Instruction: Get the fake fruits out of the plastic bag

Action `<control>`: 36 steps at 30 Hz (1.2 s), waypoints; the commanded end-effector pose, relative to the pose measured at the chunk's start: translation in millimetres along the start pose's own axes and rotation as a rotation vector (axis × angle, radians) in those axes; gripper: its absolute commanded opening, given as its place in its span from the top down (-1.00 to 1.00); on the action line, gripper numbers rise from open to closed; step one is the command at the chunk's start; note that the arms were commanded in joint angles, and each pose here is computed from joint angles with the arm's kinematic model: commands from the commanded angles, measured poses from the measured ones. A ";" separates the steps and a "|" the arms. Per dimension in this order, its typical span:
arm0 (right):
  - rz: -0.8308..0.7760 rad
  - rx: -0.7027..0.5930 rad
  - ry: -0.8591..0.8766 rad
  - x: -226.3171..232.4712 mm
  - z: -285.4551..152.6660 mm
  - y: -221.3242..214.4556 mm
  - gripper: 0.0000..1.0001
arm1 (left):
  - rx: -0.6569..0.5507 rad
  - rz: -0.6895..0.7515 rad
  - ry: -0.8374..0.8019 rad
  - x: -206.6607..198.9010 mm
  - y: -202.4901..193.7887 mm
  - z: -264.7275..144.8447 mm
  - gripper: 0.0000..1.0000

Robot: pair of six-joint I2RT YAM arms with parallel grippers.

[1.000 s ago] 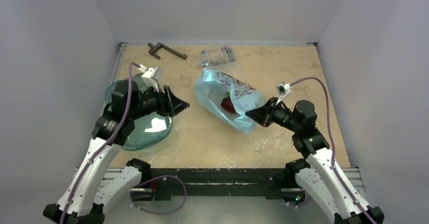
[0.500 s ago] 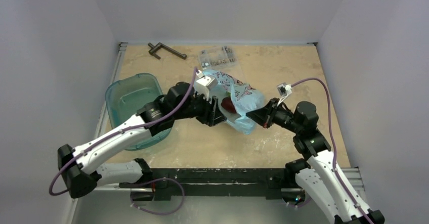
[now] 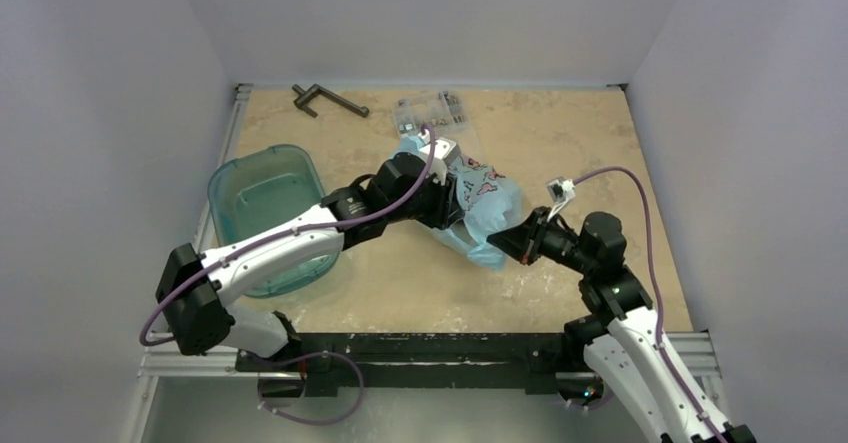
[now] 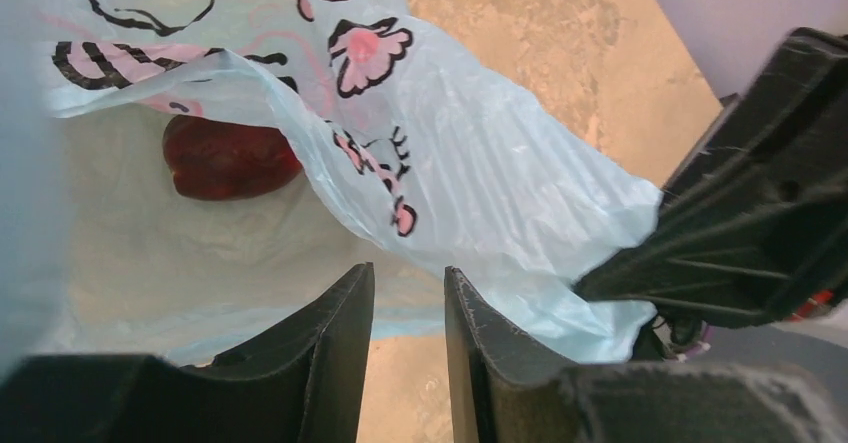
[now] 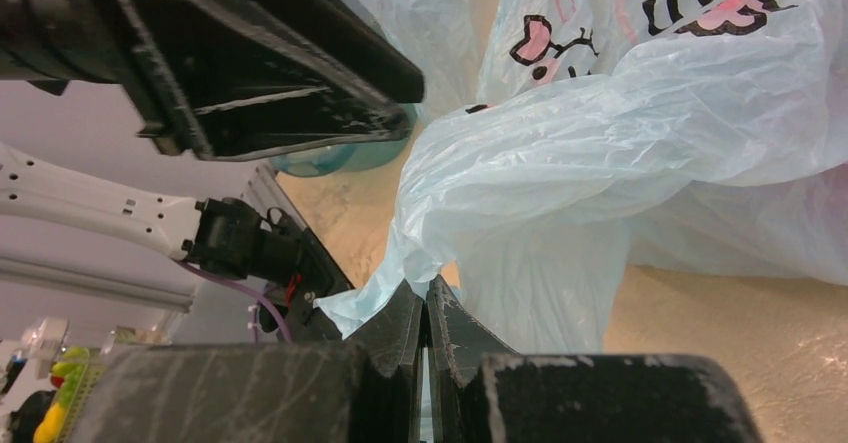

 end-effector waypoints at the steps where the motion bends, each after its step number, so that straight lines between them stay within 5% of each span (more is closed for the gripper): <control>1: 0.005 -0.020 -0.007 1.7 -3.1 0.1 1.00 | -0.065 -0.007 0.067 6.4 6.9 13.4 0.38; 8: 0.055 -0.049 -0.215 -11.9 -11.1 3.4 1.00 | -0.009 -0.039 0.233 39.3 -25.5 21.1 0.23; 14: 0.020 -0.018 -0.400 -11.4 -22.4 22.3 0.68 | 0.075 -0.087 0.266 57.7 -67.3 31.0 0.24; 22: -0.056 0.034 -0.381 6.0 -25.7 38.3 -0.07 | 0.085 -0.147 0.208 57.5 -88.5 32.6 0.22; 29: -0.111 0.018 -0.391 34.2 -21.6 61.0 -0.97 | 0.073 -0.173 0.162 51.3 -87.3 32.3 0.17; 36: -0.143 -0.030 -0.515 74.3 19.6 70.0 -0.98 | 0.066 -0.192 0.160 52.1 -90.9 30.7 0.08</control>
Point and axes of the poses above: each gripper's point midway between its finger pads, its own z axis out along the fingers, its own x axis along the line the jaws close on, y = z × x, the point moved 7 cm from there along -z, back along the fingers, and after that the axes turned 2 degrees about z, right-handed, at the moved point
